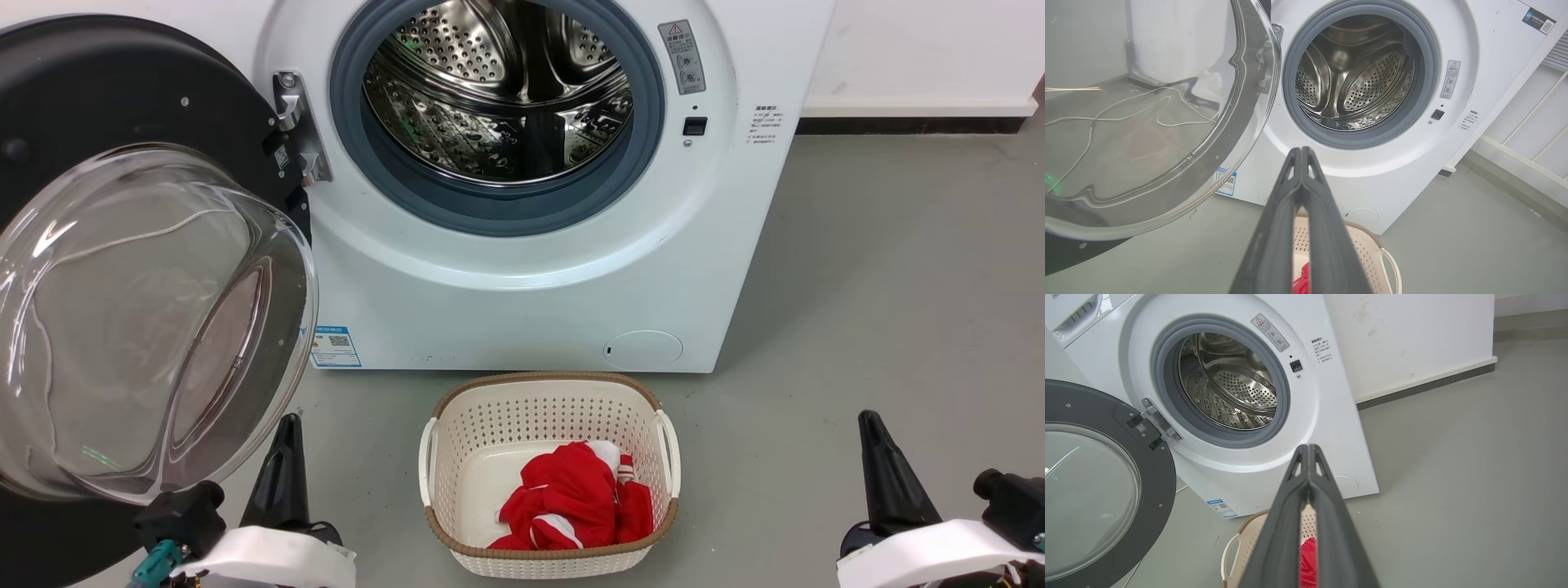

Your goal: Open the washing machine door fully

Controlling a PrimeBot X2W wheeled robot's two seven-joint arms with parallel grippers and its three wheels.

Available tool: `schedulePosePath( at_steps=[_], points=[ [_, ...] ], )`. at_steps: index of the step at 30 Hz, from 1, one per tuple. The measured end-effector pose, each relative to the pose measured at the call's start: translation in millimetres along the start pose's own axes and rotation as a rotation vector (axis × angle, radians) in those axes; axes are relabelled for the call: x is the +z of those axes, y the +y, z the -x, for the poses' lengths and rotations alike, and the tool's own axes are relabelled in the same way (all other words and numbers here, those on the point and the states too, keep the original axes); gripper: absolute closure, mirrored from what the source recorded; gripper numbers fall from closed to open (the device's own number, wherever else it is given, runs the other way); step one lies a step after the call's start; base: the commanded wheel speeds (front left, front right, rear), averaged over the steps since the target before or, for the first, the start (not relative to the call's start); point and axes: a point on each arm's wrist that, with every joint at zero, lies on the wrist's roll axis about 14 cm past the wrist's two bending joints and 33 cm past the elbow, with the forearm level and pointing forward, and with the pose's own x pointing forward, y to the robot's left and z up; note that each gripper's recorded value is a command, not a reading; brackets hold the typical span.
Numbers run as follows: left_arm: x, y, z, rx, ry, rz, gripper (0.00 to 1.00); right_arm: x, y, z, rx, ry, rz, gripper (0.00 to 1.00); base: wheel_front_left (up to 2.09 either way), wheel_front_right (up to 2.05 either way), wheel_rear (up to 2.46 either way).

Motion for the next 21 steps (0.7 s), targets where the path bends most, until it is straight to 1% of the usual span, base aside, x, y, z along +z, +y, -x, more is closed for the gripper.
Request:
schedulePosePath(
  at_steps=[13,14,21],
  points=[
    [-4.3,6.4,-3.8,0.037,0.029,0.222,1.00,-0.1,-4.5,-6.3,-0.023,0.003,-0.216,1.00,0.00,0.00,0.00],
    [-4.2,6.8,-5.6,0.040,0.033,0.269,1.00,-1.4,-5.7,-6.9,-0.029,0.009,-0.260,1.00,0.00,0.00,0.00],
    [-7.8,9.4,-6.6,0.056,0.051,0.374,1.00,-2.1,-7.6,-9.5,-0.039,0.011,-0.365,1.00,0.00,0.00,0.00]
  ],
)
